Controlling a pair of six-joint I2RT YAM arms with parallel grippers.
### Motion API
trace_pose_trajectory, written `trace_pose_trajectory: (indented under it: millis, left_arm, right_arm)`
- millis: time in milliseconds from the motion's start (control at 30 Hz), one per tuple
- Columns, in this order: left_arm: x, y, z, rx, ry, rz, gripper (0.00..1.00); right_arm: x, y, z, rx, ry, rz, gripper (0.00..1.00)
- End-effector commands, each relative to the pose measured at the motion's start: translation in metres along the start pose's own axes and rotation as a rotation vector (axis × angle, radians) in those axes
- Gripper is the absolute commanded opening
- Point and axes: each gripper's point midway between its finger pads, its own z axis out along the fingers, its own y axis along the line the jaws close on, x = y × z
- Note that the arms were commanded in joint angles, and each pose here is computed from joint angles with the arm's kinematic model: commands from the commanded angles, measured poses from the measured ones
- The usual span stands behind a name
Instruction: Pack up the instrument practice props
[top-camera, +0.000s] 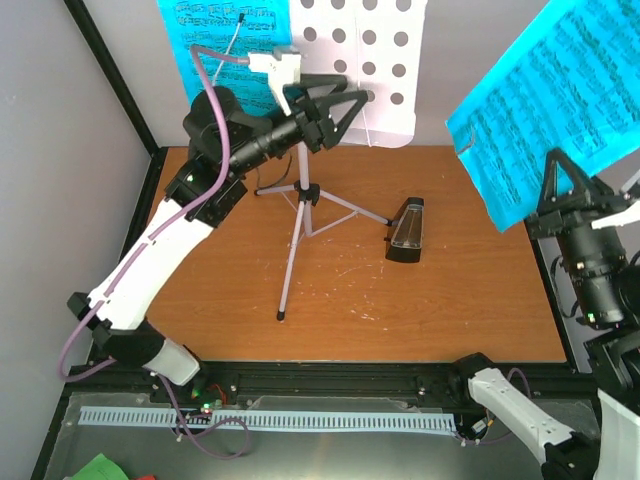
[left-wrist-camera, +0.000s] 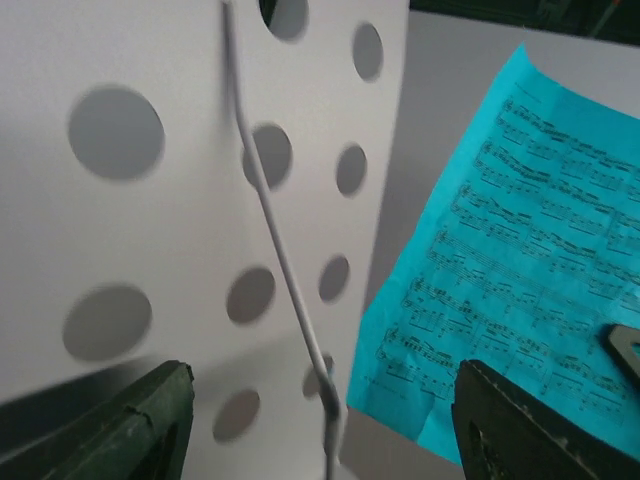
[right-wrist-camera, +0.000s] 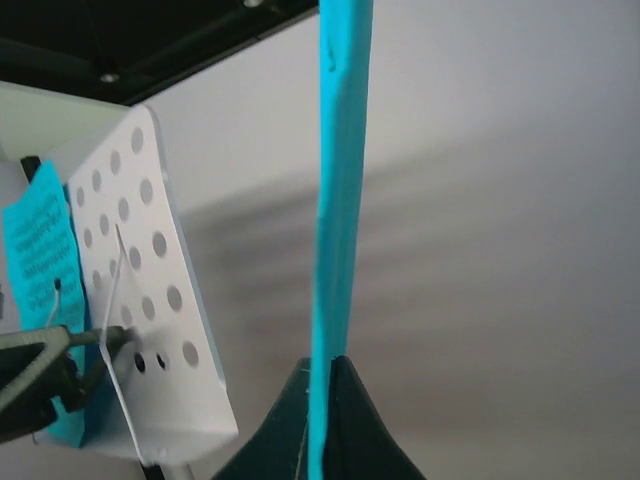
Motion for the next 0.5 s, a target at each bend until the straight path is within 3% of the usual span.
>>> trace_pose_trajectory:
  millis: [0, 167, 300, 467]
  left_arm:
    - [-0.007, -0.037, -0.03, 0.129, -0.018, 0.084, 0.75]
    - [0.029, -0.063, -0.064, 0.274, 0.07, 0.107, 0.85]
    - [0.082, -0.061, -0.097, 0.313, 0.153, 0.049, 0.9]
    - [0.177, -0.018, -0.146, 0.137, 0.259, -0.101, 0.92]
  right_arm:
    - [0.038, -0.024, -0.026, 0.096, 0.116, -0.001, 0.03]
    - [0.123, -0.044, -0.044, 0.135, 0.315, 0.083, 0.03]
    - [0.205, -0.044, -0.056, 0.1, 0.493, 0.242, 0.03]
    - [0.325, -0.019, -0.077, -0.054, 0.815, 0.508, 0.03]
